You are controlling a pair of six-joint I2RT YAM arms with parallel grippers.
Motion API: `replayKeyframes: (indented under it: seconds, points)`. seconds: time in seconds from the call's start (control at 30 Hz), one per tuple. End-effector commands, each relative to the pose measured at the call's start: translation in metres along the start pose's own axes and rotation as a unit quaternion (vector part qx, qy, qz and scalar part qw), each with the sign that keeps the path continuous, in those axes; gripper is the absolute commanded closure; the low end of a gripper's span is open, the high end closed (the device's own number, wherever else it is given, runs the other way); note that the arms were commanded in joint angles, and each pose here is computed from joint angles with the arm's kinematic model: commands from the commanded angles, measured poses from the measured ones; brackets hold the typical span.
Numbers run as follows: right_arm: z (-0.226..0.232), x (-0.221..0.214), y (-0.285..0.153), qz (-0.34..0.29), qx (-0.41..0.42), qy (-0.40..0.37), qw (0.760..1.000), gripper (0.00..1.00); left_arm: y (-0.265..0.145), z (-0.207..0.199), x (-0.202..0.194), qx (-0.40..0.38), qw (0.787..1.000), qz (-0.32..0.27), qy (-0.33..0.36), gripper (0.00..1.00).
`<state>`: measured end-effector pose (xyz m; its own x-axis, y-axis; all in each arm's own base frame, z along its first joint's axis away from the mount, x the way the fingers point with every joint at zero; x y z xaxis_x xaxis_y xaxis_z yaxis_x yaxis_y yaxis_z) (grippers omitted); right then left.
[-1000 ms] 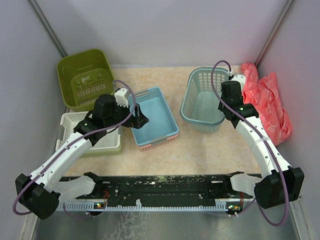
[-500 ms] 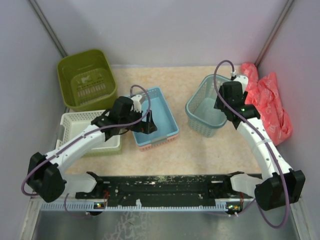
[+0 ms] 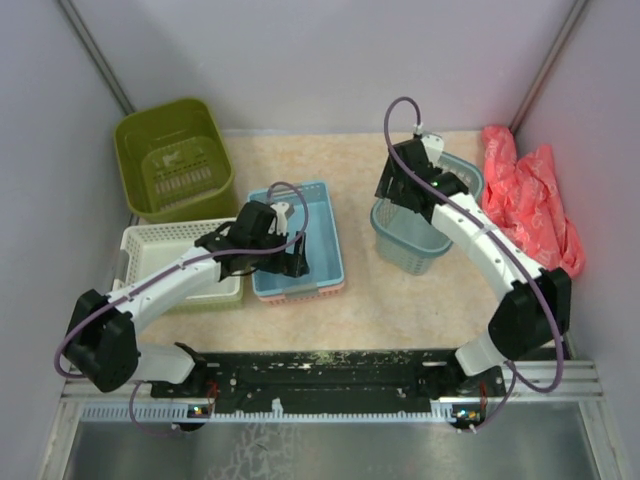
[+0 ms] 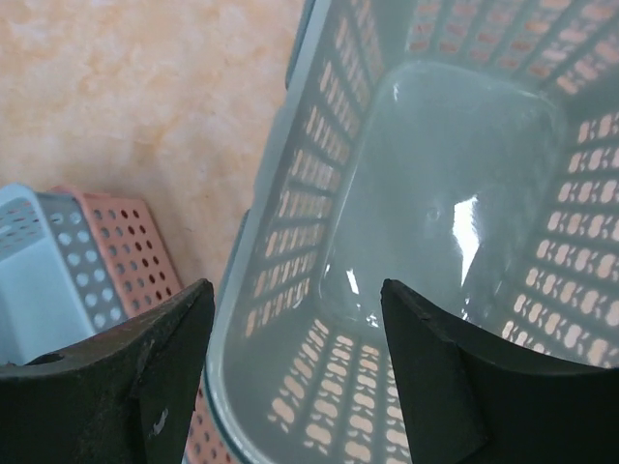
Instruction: Turn the large container upside down
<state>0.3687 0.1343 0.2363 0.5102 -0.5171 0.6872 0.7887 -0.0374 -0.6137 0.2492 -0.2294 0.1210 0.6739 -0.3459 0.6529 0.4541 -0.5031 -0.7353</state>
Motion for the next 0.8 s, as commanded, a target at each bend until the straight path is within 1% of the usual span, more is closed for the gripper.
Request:
replayKeyframes:
  seconds: [0.0,0.1,0.23,0.4,0.47,0.57,0.6,0.67,0.73,0.77]
  points:
    - [0.012,-0.004,0.012,0.014,-0.009,0.035,0.999,0.30,-0.008,0.020,-0.027,0.059,0.997,0.047,0.009,0.01]
    - [0.019,-0.007,0.021,0.020,-0.002,0.034,0.999,0.29,-0.018,0.020,-0.012,0.062,0.997,0.027,0.022,0.01]
    - [0.025,-0.011,0.031,0.029,0.002,0.030,0.999,0.29,-0.034,0.008,0.017,0.038,0.999,-0.011,0.036,0.01]
    - [0.026,-0.018,0.039,0.039,0.000,0.023,0.999,0.31,-0.056,-0.008,0.054,0.008,0.997,-0.067,0.050,0.01]
    - [0.027,-0.020,0.041,0.042,0.005,0.020,0.999,0.33,-0.063,-0.011,0.065,0.004,0.995,-0.087,0.055,0.01]
    - [0.025,-0.025,0.043,0.046,0.006,0.015,0.999,0.42,-0.066,-0.013,0.071,0.000,0.993,-0.101,0.058,0.01]
    - [0.026,-0.025,0.043,0.048,0.009,0.012,0.999,0.48,-0.067,-0.013,0.072,0.000,0.993,-0.103,0.058,0.01]
    - [0.028,-0.026,0.041,0.049,0.021,0.006,0.999,0.63,-0.065,-0.013,0.070,-0.003,0.993,-0.102,0.057,0.01]
    - [0.032,-0.024,0.038,0.049,0.034,0.005,0.998,0.71,-0.064,-0.015,0.068,-0.009,0.994,-0.098,0.057,0.01]
    - [0.034,-0.024,0.036,0.050,0.042,0.003,0.998,0.72,-0.063,-0.016,0.068,-0.011,0.994,-0.097,0.056,0.01]
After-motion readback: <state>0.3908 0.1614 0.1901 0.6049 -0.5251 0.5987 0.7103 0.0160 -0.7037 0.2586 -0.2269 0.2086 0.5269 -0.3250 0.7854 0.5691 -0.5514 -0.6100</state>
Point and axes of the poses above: each gripper's point midway between its finger pads, its own y axis out along the fingers, its own z axis along the line the jaws close on, x = y × z, the point moved 1 cm from there along -y, back along the fingers, and after that the axes turned 14 degrees about y, right-handed, at the moved point
